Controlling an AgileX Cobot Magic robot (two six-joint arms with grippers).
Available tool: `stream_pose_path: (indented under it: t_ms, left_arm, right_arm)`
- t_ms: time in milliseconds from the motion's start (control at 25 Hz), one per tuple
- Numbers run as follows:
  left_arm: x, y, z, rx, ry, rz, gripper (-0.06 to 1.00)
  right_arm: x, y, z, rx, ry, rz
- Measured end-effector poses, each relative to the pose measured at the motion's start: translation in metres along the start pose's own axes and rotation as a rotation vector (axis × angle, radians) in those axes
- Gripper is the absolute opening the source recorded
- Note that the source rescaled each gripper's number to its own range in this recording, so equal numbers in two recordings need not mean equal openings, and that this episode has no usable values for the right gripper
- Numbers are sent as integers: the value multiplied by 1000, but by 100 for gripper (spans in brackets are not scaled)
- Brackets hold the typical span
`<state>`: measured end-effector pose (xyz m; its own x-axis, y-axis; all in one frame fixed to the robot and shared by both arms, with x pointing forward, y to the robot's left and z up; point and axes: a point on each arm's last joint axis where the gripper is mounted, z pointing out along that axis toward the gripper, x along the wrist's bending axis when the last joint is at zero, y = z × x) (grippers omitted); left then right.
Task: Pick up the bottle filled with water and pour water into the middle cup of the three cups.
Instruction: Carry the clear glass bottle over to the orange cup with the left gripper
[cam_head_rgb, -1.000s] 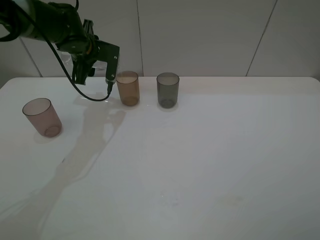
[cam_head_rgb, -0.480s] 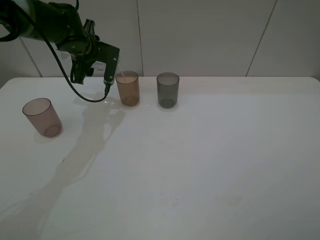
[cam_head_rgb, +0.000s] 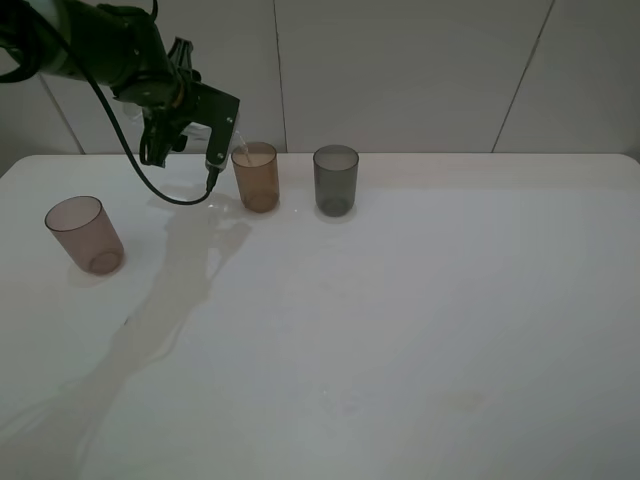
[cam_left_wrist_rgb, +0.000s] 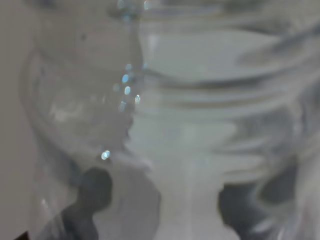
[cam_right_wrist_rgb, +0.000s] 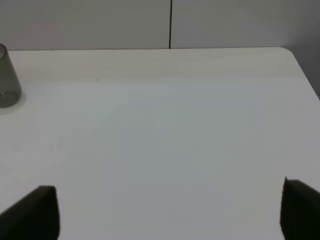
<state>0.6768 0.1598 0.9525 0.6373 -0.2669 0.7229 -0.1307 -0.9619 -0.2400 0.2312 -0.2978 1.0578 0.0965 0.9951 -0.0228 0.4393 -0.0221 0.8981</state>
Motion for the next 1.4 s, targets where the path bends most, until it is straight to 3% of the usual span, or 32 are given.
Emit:
stream_pose_path:
  t_ms: [1400]
  left_arm:
    - [5, 1, 0, -2, 53, 172, 2]
  right_arm:
    - [0, 0, 0, 0, 0, 0]
